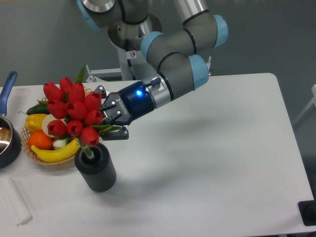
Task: Insert the flowers into the vase
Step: 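Lower the tulip stems into the opening of the black vase, then push the tulips deeper into the vase and adjust the bunch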
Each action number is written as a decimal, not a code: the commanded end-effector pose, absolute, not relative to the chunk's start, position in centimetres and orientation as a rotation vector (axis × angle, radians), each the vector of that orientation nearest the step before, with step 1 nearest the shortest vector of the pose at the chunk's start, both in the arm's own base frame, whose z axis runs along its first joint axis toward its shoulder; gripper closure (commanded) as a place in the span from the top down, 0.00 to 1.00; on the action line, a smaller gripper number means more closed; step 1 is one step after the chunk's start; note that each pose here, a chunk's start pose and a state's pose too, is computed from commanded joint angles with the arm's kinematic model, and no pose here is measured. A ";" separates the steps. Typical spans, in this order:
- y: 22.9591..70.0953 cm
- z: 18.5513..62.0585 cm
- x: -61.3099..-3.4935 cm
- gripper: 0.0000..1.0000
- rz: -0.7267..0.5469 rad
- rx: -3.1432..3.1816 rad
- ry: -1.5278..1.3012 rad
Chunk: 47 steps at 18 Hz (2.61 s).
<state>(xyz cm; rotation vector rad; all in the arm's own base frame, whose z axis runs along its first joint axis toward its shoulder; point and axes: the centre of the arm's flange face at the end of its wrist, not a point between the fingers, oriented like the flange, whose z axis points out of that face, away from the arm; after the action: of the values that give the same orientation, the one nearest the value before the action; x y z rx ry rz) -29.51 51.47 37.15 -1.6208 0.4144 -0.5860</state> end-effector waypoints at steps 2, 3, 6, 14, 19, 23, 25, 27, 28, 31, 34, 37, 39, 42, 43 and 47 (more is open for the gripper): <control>51.8 36.3 -29.3 0.38 -0.576 -1.639 0.433; 51.9 35.9 -29.5 0.38 -0.575 -1.640 0.435; 52.2 34.6 -29.8 0.38 -0.572 -1.641 0.440; 52.2 32.9 -29.7 0.38 -0.563 -1.663 0.453; 52.0 31.1 -29.6 0.38 -0.548 -1.660 0.474; 52.1 30.8 -29.6 0.38 -0.542 -1.674 0.481; 52.0 30.2 -29.6 0.39 -0.533 -1.714 0.488; 52.1 29.8 -29.7 0.39 -0.538 -1.722 0.485; 52.0 29.5 -29.7 0.39 -0.540 -1.731 0.483; 52.0 29.2 -29.6 0.42 -0.540 -1.734 0.485; 52.0 28.5 -29.3 0.42 -0.547 -1.735 0.489; 51.9 28.2 -29.2 0.42 -0.541 -1.732 0.499; 52.0 28.1 -29.2 0.42 -0.542 -1.732 0.498; 52.0 28.0 -29.2 0.46 -0.541 -1.732 0.500; 52.0 28.0 -29.2 0.46 -0.541 -1.732 0.500; 52.0 27.8 -29.3 0.56 -0.539 -1.731 0.503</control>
<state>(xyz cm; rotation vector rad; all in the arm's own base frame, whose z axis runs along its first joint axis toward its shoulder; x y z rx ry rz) -29.27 52.03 27.81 -1.7306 0.5030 -0.5395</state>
